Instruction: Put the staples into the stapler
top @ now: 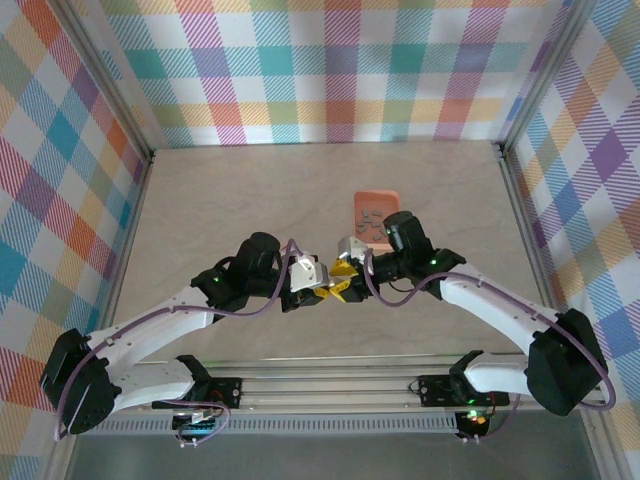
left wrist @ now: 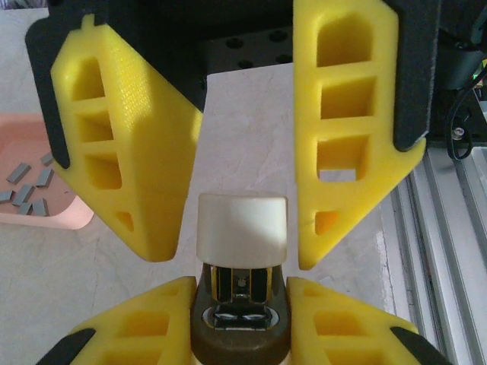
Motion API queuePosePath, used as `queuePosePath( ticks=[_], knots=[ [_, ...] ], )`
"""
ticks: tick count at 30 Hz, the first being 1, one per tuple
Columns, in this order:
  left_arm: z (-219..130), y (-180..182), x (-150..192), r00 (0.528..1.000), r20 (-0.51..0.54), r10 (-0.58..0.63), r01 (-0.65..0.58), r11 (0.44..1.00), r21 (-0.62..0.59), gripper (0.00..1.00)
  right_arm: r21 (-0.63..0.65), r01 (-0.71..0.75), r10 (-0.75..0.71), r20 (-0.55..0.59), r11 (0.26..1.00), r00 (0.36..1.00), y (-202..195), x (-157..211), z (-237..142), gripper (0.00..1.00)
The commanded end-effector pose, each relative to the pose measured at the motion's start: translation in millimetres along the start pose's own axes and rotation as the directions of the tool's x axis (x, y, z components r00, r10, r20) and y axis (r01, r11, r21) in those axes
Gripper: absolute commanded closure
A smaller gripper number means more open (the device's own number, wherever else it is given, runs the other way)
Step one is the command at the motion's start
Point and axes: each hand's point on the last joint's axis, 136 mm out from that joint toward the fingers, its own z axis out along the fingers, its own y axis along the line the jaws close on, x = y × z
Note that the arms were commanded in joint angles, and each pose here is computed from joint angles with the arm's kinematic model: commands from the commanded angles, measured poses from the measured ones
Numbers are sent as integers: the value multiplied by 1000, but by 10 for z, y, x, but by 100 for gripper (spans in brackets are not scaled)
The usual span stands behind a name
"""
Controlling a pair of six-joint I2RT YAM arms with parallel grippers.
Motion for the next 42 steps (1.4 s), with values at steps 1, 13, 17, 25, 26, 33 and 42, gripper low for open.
queuePosePath(
  ticks=[1,13,17,25,26,33,42],
  knots=[
    [-11,25,-125,999,20,35,-35,999,9,81,-68,56,-52,57,996,997,112,-214,-21,62],
    [15,23,-78,1000,9,28,-28,999,20,83,-79,94,-90,52,992,995,176,-158,-55,86],
    [-51,40,-102,999,40,19,-19,1000,7,83,-33,67,-65,42,997,997,121,-52,-145,86],
    [-223,94,-94,997,75,10,-7,999,-41,83,130,-29,20,73,991,997,-135,160,-496,86],
    [-241,105,-101,997,81,9,-5,999,-47,83,146,-47,35,81,988,996,-172,184,-532,85],
    [-334,212,-194,989,150,-3,21,993,-118,83,185,-238,221,110,953,969,-310,407,-555,80],
    [-469,438,-216,983,180,-46,94,959,-269,83,179,-506,462,239,844,854,-393,171,-654,52]
  ],
)
